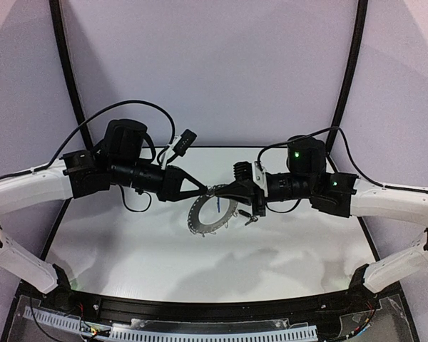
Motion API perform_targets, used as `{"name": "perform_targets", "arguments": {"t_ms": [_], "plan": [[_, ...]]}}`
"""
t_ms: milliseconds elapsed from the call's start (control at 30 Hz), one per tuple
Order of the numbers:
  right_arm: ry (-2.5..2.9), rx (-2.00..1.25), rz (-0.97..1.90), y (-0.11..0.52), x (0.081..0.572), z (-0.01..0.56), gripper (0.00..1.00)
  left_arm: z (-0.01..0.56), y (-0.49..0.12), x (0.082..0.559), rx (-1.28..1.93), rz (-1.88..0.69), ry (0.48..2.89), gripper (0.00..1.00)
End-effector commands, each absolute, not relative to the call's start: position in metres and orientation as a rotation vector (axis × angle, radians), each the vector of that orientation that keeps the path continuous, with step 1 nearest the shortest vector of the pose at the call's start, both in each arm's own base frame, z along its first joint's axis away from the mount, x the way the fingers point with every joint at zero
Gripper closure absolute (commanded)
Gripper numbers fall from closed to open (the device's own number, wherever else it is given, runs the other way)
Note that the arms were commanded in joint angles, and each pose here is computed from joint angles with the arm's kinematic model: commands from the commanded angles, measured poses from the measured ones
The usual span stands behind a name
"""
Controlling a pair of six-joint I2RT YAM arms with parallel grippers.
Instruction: Put the keys on the keyring
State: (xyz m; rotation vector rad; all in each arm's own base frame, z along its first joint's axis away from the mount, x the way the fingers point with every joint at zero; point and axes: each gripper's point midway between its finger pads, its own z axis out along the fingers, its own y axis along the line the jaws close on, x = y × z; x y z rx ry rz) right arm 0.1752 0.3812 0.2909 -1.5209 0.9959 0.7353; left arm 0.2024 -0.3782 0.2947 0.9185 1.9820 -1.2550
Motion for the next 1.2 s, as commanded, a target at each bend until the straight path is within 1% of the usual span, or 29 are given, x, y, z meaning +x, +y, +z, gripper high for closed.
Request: {"name": "perform_targets", "arguments": {"t_ms": [0,167,367,433,467,500,533,600,633,700,833,933,1167], "plan": [[1.065,-1.514,0.776,0.377,0.169,0.278,1.0,0.33,-0.367,0.208,0.875,-1.241,1.839,0.99],[1.026,-1.51,0.812,0.378,0.163,0.285,1.0,0.327,-0.365,0.216,0.84,-1.194,1.873,0.99],[1.059,-1.434,0.772,0.379,0.177,0.3,1.0,0.315,-0.363,0.219,0.844,-1.153,1.914,0.99],[1.055,-1.448,0.781,0.378,0.174,0.305,1.0,0.31,-0.36,0.22,0.851,-1.118,1.914,0.83],[1.052,-1.458,0.785,0.378,0.172,0.306,1.0,0.305,-0.359,0.22,0.86,-1.106,1.918,0.73],[1.046,-1.472,0.782,0.378,0.171,0.307,1.0,0.302,-0.357,0.22,0.866,-1.089,1.913,0.65],[1.059,-1.49,0.78,0.379,0.171,0.307,1.0,0.302,-0.355,0.219,0.88,-1.079,1.903,0.6],[1.084,-1.521,0.779,0.378,0.17,0.305,1.0,0.301,-0.355,0.216,0.914,-1.075,1.884,0.54],[1.087,-1.556,0.792,0.377,0.166,0.304,1.0,0.298,-0.354,0.211,0.991,-1.053,1.847,0.52],[1.071,-1.574,0.805,0.376,0.161,0.305,1.0,0.292,-0.356,0.2,1.115,-1.051,1.802,0.51],[1.079,-1.576,0.811,0.376,0.161,0.31,1.0,0.286,-0.364,0.187,1.26,-1.094,1.759,0.51],[1.084,-1.569,0.827,0.377,0.16,0.314,1.0,0.293,-0.372,0.183,1.31,-1.142,1.722,0.54],[1.089,-1.537,0.844,0.383,0.165,0.32,1.0,0.294,-0.389,0.183,1.376,-1.213,1.693,0.56]]}}
